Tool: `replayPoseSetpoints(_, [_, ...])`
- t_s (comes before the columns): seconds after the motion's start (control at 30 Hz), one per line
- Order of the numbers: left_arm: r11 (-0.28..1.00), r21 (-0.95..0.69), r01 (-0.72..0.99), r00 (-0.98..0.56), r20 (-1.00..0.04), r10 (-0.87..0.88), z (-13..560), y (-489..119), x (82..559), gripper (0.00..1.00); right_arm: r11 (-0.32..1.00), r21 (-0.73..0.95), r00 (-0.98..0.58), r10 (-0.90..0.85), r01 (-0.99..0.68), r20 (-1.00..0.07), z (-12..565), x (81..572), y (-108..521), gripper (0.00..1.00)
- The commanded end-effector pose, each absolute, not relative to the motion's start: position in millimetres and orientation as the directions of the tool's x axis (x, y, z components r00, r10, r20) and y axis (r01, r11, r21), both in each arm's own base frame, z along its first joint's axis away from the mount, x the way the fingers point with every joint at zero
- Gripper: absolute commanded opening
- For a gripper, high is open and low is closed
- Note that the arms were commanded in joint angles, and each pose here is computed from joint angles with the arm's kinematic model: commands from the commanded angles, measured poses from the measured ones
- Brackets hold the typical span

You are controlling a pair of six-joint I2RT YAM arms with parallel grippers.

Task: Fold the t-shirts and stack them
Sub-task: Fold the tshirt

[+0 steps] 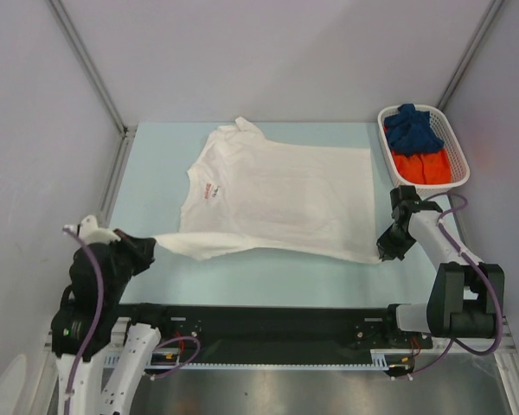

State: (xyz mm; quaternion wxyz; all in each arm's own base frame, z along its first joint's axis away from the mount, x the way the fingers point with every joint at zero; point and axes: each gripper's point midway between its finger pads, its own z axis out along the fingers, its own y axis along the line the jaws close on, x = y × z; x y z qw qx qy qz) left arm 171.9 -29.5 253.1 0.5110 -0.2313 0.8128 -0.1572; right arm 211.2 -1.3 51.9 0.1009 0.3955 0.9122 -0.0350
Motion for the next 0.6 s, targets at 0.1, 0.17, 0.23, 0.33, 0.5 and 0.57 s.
replayPoseSetpoints(0.1, [0.785, -0.527, -0.325, -0.316, -0.722, -0.616, 243.1, -7.7, 99.1, 0.0, 0.716, 0.019, -0.692, 0.68, 0.698, -0.242, 63.7, 214.5, -2.2, 0.0])
replayPoseSetpoints(0.17, [0.779, -0.524, -0.345, -0.312, -0.719, -0.621, 234.8, -3.0, 82.6, 0.0, 0.72, 0.014, -0.696, 0.676, 0.694, -0.243, 63.7, 212.8, -2.9, 0.0])
replayPoseSetpoints(0.23, [0.77, -0.537, -0.344, -0.315, -0.707, -0.634, 232.2, -4.4, 75.4, 0.0, 0.721, 0.006, -0.699, 0.674, 0.693, -0.237, 62.6, 209.5, -3.2, 0.0])
replayPoseSetpoints(0.33, [0.773, -0.55, -0.317, -0.325, -0.702, -0.633, 226.6, -10.1, 79.8, 0.0, 0.721, 0.014, -0.698, 0.676, 0.693, -0.235, 62.6, 206.7, -1.7, 0.0])
replayPoseSetpoints(0.5, [0.797, -0.55, -0.25, -0.364, -0.71, -0.603, 222.6, -24.5, 108.1, 0.0, 0.72, 0.002, -0.702, 0.676, 0.694, -0.226, 61.8, 197.7, -1.8, 0.0])
replayPoseSetpoints(0.57, [0.812, -0.532, -0.241, -0.385, -0.715, -0.583, 217.9, -27.1, 118.7, 0.0, 0.72, -0.008, -0.703, 0.676, 0.694, -0.222, 61.1, 194.5, -2.6, 0.0])
